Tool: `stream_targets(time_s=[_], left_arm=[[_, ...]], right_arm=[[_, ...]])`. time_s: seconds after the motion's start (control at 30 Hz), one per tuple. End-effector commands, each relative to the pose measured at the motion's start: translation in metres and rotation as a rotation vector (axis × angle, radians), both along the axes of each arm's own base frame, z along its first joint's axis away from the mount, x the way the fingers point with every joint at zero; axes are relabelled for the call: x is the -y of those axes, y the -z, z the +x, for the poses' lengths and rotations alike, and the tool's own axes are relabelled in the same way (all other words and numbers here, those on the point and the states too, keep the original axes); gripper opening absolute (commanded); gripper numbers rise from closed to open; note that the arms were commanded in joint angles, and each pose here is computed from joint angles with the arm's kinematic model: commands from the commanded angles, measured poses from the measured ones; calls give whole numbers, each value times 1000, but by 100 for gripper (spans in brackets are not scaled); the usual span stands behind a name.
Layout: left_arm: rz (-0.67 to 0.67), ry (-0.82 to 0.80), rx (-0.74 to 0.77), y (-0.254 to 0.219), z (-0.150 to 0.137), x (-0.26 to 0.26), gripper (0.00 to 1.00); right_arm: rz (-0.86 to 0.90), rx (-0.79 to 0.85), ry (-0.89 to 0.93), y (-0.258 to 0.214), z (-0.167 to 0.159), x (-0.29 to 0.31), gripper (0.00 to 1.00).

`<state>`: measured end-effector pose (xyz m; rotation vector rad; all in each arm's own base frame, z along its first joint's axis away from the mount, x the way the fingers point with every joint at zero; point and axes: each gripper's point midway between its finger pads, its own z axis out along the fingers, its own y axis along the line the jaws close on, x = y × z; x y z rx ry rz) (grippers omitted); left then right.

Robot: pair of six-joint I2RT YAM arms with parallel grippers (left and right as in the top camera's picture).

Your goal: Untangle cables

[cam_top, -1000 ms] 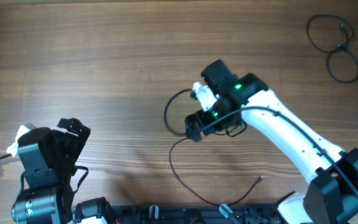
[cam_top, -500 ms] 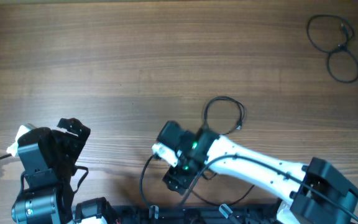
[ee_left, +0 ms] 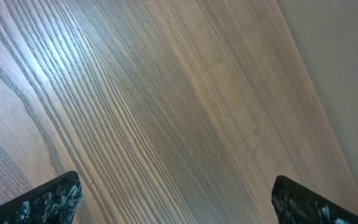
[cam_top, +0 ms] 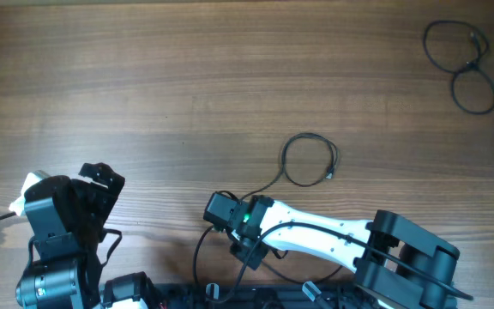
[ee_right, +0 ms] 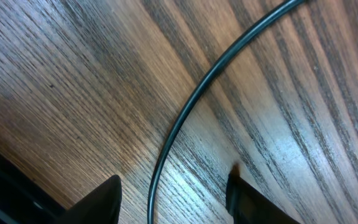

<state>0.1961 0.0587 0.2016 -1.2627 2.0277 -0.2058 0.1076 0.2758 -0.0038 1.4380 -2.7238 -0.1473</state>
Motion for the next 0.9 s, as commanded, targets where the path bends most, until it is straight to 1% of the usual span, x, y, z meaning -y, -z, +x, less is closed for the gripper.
stream_targets(time_s=[0.0,0.03,0.07,0.17,0.27,0.37,0.43,0.47,0.5,0.6,0.73,0.8,0.87], left_arm=[[-1,-7,8,-2,0,-1,100],[-1,-7,8,-2,0,-1,100],[-1,-7,8,-2,0,-1,100],[-1,-7,8,-2,0,-1,100],[-1,-7,8,-2,0,-1,100],[-1,-7,8,-2,0,-1,100],[-1,-7,8,-2,0,-1,100],[-1,-7,8,-2,0,-1,100],[-1,-7,8,-2,0,-1,100],[-1,-7,8,-2,0,-1,100],[-1,-7,8,-2,0,-1,100],[-1,-7,8,-2,0,-1,100],[-1,-7,8,-2,0,-1,100]], right_arm=[[-45,-12,23,12,-2,7,40],[-70,29,80,13,7,11,7],[-93,66,132,13,15,16,4],[-94,90,181,13,30,20,4],[-97,173,242,3,63,24,4],[-40,340,328,-48,127,22,4],[28,470,304,-91,167,18,4],[47,512,299,-103,178,17,4],[87,581,306,-125,195,15,4],[255,710,371,-178,229,3,4],[455,872,466,-248,256,8,4],[503,945,485,-275,267,19,4],[491,1061,540,-301,289,52,4]])
